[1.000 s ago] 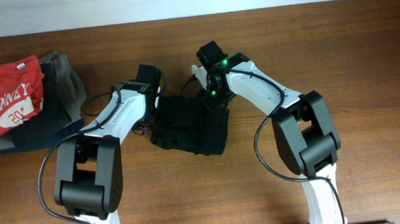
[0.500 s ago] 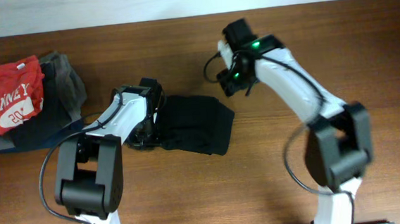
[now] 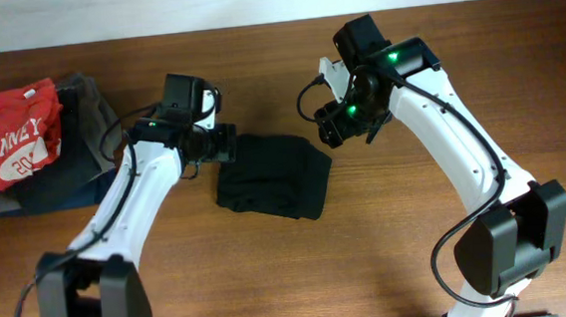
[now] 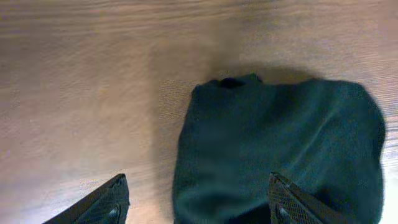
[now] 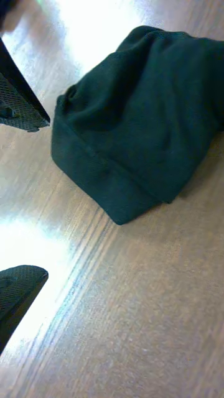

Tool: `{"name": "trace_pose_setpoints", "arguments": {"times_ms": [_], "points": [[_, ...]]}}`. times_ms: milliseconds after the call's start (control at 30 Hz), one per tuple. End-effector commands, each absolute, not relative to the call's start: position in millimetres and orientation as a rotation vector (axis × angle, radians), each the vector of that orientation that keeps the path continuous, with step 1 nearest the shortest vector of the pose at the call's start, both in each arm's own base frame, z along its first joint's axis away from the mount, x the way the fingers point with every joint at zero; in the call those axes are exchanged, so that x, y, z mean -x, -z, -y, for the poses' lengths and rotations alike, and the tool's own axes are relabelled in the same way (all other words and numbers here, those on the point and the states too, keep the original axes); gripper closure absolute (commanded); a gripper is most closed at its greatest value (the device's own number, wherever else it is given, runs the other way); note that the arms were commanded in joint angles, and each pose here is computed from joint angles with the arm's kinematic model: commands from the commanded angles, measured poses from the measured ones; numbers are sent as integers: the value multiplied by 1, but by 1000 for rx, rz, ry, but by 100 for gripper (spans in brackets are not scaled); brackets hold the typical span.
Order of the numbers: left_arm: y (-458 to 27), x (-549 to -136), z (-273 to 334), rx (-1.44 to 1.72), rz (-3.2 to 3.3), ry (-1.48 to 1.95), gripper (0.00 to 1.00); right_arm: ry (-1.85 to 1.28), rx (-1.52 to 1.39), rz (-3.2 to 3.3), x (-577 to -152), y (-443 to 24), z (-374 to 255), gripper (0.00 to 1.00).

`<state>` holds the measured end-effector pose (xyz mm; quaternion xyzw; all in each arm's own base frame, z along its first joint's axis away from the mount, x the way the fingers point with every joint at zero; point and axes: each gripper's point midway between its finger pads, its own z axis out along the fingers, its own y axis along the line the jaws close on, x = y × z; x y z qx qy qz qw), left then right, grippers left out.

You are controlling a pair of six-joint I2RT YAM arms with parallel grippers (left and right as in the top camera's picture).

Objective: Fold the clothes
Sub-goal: 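Grasp the folded black shirt with the left gripper and place it on the left stack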

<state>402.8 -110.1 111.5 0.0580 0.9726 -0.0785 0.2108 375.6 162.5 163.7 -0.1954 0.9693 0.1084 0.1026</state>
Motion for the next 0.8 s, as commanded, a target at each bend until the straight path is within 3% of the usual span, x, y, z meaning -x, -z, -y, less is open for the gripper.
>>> {"name": "trace_pose_setpoints", "arguments": {"times_ms": [0, 367, 433, 467, 533, 600, 767], "points": [[-80, -412, 115, -237, -2731, 452, 28, -346, 587, -2879, -370, -162, -165, 26], [-3, -391, 156, -493, -2777, 917, 29, -345, 587, -2888, -368, -162, -164, 26], [-2, -387, 162, -516, -2761, 986, 55, -345, 587, -2888, -368, -162, -164, 26], [-2, -387, 162, -516, -2760, 985, 77, -345, 587, -2888, -368, -162, -164, 26], [-6, -391, 160, -511, -2748, 976, 93, -345, 588, -2888, -368, -162, -164, 26], [-26, -405, 150, -486, -2718, 944, 99, -345, 588, -2889, -368, -162, -164, 26], [-106, -437, 104, -358, -2688, 851, 100, -297, 584, -2903, -367, -160, -158, 26]]}}
